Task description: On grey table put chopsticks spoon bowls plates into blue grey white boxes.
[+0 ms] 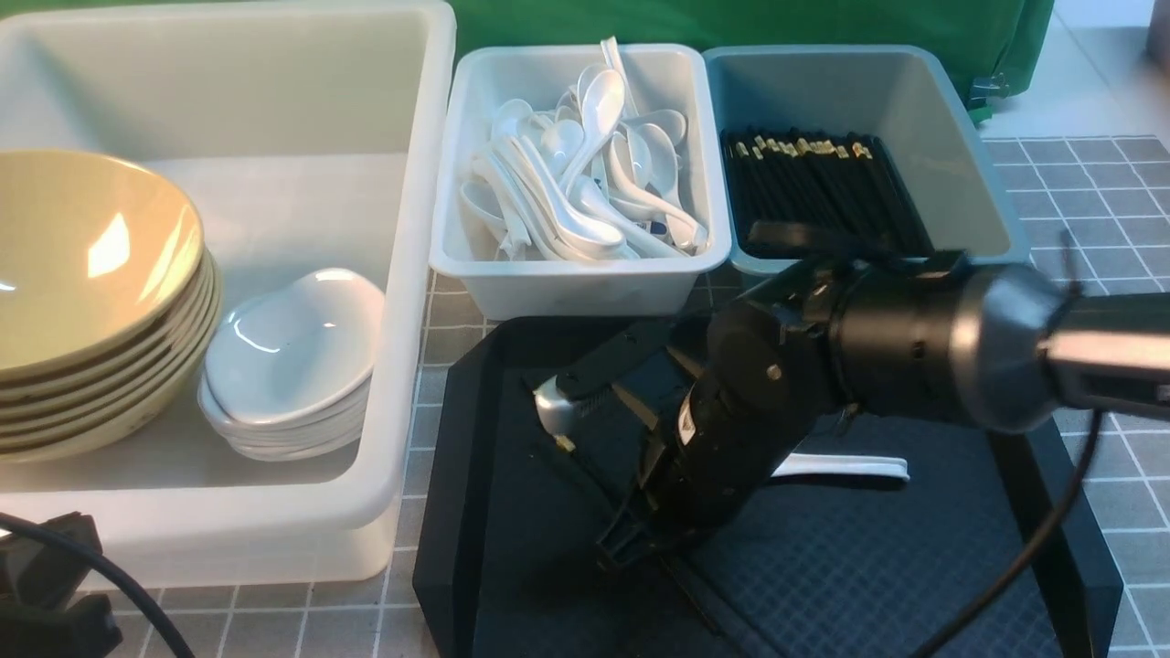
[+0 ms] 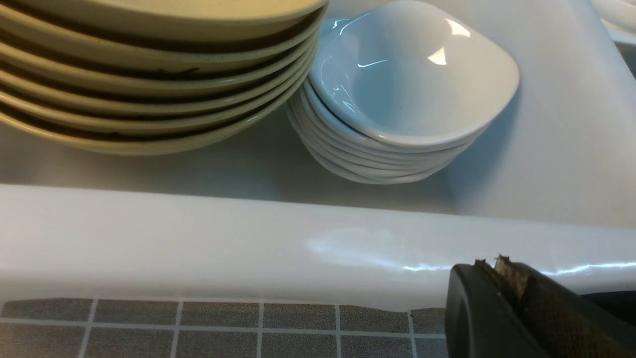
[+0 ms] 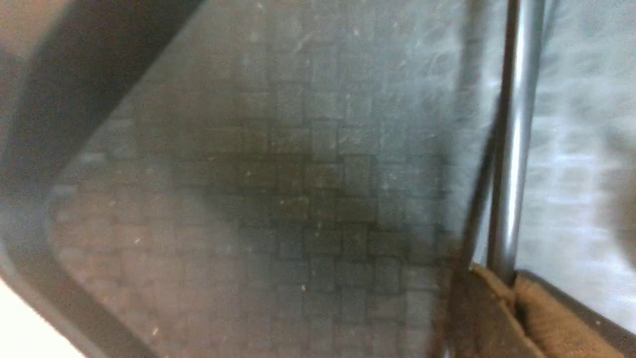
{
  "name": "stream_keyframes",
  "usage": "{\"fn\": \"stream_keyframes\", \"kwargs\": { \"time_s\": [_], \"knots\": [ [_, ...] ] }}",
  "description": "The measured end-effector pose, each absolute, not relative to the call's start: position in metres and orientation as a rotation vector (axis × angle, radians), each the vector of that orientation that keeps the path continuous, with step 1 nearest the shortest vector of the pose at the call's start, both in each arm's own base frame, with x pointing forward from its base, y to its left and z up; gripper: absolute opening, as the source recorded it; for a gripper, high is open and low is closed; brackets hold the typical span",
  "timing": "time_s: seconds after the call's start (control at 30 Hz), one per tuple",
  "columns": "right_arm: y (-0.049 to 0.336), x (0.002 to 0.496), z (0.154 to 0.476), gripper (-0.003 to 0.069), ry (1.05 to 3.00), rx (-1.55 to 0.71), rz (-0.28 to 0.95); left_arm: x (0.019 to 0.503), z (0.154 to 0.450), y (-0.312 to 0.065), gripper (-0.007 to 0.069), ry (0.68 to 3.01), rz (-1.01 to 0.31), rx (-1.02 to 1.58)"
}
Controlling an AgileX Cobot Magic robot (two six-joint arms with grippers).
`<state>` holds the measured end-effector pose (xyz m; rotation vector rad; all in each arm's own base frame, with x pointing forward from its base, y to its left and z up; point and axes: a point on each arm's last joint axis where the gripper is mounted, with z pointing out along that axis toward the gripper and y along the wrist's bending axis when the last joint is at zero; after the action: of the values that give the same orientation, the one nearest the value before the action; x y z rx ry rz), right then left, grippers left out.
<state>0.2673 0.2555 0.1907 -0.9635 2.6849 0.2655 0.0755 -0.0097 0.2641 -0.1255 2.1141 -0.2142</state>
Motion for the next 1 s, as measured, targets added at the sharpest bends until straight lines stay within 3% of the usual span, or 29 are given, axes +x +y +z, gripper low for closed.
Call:
{"fn": "stream_keyframes", "kwargs": {
  "time_s": [0.37,0.43,0.5,0.53,0.6,0.67,0.83,0.87,0.9,1.0],
  "knots": [
    [0.234,0.252,0.25,0.0076,2.532,-1.068,0.212,0.076,0.264,-0.01,-0.0011,2.114,-0.214,-0.125],
    [0.225,0.259,0.267,0.0076,2.413,-1.059,0.16,0.076,0.264,-0.01,-0.0011,2.113,-0.214,-0.126],
    [0.209,0.278,0.296,0.0076,2.172,-0.969,0.115,0.076,0.264,-0.01,-0.0011,2.113,-0.214,-0.126],
    [0.208,0.28,0.299,0.0076,2.153,-0.952,0.115,0.076,0.264,-0.01,-0.0011,2.113,-0.214,-0.126],
    [0.186,0.314,0.324,0.0076,1.886,-0.753,0.138,0.076,0.264,-0.01,-0.0011,2.113,-0.214,-0.126],
    [0.171,0.34,0.332,0.008,1.76,-0.608,0.182,0.076,0.264,-0.01,-0.0011,2.113,-0.214,-0.126],
    [0.14,0.398,0.318,0.0163,1.724,-0.344,0.255,0.076,0.264,-0.01,-0.0011,2.11,-0.213,-0.126],
    [0.129,0.419,0.302,0.0233,1.78,-0.263,0.259,0.076,0.264,-0.009,-0.0011,2.11,-0.213,-0.127],
    [0.128,0.422,0.297,0.0242,1.796,-0.257,0.258,0.076,0.264,-0.009,-0.0011,2.11,-0.213,-0.127],
    [0.119,0.434,0.272,0.0355,2.001,-0.152,0.227,0.077,0.261,-0.009,-0.0011,2.109,-0.21,-0.133]
  ]
}}
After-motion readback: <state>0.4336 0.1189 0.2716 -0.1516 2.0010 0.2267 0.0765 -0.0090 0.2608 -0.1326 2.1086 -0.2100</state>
